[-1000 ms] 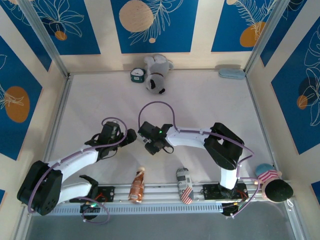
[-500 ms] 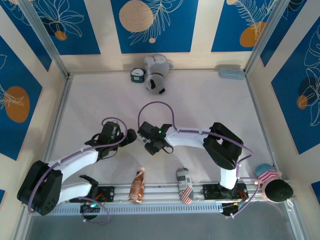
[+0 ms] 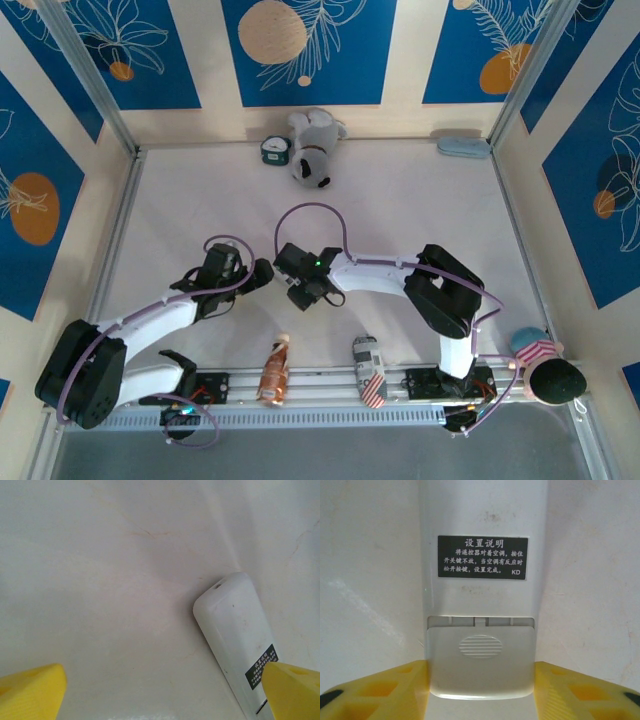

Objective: Load the batteries into the remote control

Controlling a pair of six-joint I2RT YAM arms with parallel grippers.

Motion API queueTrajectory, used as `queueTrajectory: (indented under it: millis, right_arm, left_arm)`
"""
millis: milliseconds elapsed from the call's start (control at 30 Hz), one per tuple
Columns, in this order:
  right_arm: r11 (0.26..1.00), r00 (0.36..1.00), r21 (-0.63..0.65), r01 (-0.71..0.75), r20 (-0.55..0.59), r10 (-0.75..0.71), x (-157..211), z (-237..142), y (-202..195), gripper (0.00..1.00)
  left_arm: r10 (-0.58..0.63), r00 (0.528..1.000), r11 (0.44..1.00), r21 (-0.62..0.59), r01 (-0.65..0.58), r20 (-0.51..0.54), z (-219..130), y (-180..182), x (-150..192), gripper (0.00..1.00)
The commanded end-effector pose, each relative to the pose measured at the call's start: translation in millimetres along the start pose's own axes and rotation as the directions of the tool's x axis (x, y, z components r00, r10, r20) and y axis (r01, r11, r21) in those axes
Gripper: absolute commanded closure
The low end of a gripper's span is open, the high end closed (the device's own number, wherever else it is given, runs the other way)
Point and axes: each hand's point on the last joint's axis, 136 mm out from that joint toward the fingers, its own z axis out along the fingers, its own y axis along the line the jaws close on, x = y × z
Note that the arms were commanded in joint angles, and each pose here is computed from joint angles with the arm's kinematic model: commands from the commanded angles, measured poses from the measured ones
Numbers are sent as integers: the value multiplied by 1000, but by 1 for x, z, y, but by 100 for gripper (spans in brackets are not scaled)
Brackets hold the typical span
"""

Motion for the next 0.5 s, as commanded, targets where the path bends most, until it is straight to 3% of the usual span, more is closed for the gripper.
queueTrajectory:
  millis: [0, 100, 467]
  right_arm:
    - [1000, 1000, -5, -24, 7, 25, -8, 2, 0, 38]
    - [1000, 999, -7, -29, 20, 29, -10, -1, -1, 32]
    - [997, 993, -14, -80, 90, 81, -22, -23, -5, 29]
  left_arm:
    - [-17, 1000, 1000, 11, 17, -6, 1, 2, 1, 0]
    - [-17, 1000, 1000, 12, 17, -5, 1, 1, 0, 0]
    - [-4, 1000, 1000, 17, 4, -16, 4, -2, 0, 0]
